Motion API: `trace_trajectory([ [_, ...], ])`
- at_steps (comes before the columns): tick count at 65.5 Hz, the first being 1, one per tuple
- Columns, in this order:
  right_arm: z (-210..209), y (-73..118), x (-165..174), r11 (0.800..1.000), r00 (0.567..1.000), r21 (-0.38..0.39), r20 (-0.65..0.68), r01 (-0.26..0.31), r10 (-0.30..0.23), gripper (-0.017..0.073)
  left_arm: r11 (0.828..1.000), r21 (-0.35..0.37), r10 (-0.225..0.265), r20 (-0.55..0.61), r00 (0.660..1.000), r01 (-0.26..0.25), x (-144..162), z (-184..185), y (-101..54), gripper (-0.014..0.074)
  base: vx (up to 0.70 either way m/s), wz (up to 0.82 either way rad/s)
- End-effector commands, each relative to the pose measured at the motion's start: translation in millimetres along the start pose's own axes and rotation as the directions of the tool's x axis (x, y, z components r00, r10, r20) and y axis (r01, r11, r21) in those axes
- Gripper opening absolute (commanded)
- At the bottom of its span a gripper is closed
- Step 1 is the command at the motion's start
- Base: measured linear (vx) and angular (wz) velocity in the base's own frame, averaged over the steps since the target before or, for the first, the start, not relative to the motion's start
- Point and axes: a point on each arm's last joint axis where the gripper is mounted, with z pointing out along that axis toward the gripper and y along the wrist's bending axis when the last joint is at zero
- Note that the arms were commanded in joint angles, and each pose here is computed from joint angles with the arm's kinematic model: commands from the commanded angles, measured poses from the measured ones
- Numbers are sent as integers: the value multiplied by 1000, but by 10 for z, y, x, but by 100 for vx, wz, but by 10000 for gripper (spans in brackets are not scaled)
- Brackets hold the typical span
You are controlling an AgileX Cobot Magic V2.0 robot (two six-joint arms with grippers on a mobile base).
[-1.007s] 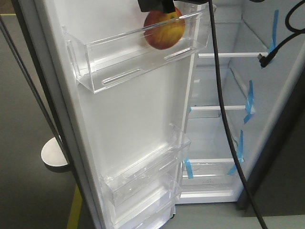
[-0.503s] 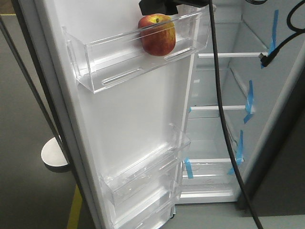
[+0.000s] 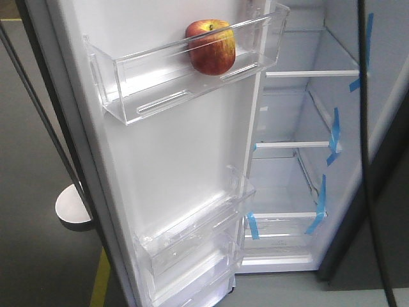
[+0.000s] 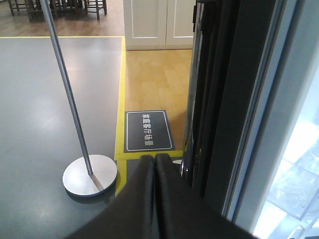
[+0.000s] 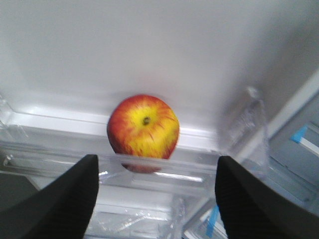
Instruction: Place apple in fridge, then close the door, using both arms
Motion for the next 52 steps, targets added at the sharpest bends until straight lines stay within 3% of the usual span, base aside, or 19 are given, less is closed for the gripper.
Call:
trace_trajectory([
  [1,-364,32,47,997,999,82,50,5,-10,474,1000,9,-8,59,998,8,-2,8,-1,-6,0,0],
  [11,-597,129,347,993,999,120,37,-10,6,474,1000,9,-8,59,998,8,-2,8,-1,-6,0,0],
  [19,-763,210,676,983,995,168,84,-69,55,474,1000,9,-8,59,998,8,-2,8,-1,-6,0,0],
  [25,-914,289,991,971,988,206,124,-119,95,474,1000,9,-8,59,998,8,-2,8,-1,-6,0,0],
  [42,-983,479,2103,932,974,285,25,-222,225,474,1000,9,-8,59,998,8,-2,8,-1,-6,0,0],
  [52,-1094,599,2532,908,953,291,83,-302,291,474,1000,9,-8,59,998,8,-2,8,-1,-6,0,0],
])
